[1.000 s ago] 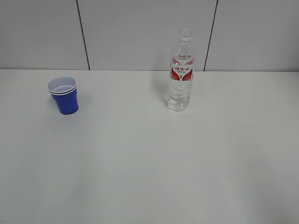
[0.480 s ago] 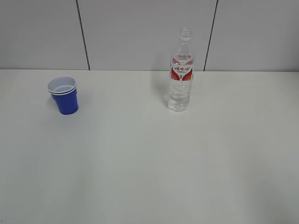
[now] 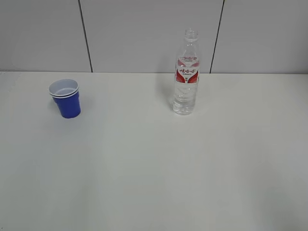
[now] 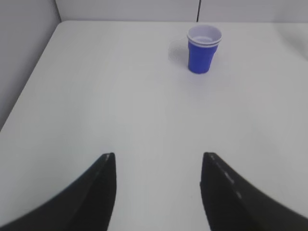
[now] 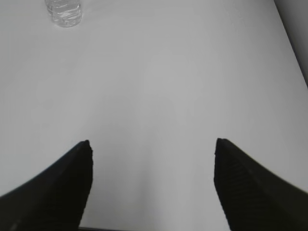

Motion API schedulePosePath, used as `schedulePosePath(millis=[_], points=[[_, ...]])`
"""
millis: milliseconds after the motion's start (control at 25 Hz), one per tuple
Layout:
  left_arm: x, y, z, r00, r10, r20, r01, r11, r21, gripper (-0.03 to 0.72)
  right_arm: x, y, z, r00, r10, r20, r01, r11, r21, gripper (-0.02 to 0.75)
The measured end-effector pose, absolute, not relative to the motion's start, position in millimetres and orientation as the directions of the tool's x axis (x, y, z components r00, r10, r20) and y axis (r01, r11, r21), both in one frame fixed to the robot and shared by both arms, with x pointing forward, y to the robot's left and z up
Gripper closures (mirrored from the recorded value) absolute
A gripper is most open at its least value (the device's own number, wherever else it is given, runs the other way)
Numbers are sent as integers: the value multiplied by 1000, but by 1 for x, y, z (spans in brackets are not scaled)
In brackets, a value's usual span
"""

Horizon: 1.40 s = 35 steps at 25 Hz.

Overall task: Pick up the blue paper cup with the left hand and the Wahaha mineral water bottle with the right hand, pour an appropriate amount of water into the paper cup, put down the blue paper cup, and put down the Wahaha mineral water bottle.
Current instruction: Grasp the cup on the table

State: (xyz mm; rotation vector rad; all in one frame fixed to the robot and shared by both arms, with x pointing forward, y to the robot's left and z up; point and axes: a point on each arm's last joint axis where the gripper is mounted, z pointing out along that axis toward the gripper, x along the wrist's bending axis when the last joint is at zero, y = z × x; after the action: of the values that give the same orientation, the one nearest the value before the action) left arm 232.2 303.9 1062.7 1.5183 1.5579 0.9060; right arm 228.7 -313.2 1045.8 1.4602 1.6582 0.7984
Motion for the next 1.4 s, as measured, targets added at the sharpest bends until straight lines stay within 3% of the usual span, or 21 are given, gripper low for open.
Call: schedulePosePath(millis=[360,560,1400], points=[[273,298,1093,35,995,-89,336,73,939,259,229,-313,1046,-45,989,-143,505,146,851,150],[303,295,1098,60,994,-90,317,67,946,200,229,-313,1046,-45,989,-143,505,146,851,150],[398,282,1011,89,993,-82,382,42,923,168,229,-313,1046,-45,989,-143,505,146,851,150]])
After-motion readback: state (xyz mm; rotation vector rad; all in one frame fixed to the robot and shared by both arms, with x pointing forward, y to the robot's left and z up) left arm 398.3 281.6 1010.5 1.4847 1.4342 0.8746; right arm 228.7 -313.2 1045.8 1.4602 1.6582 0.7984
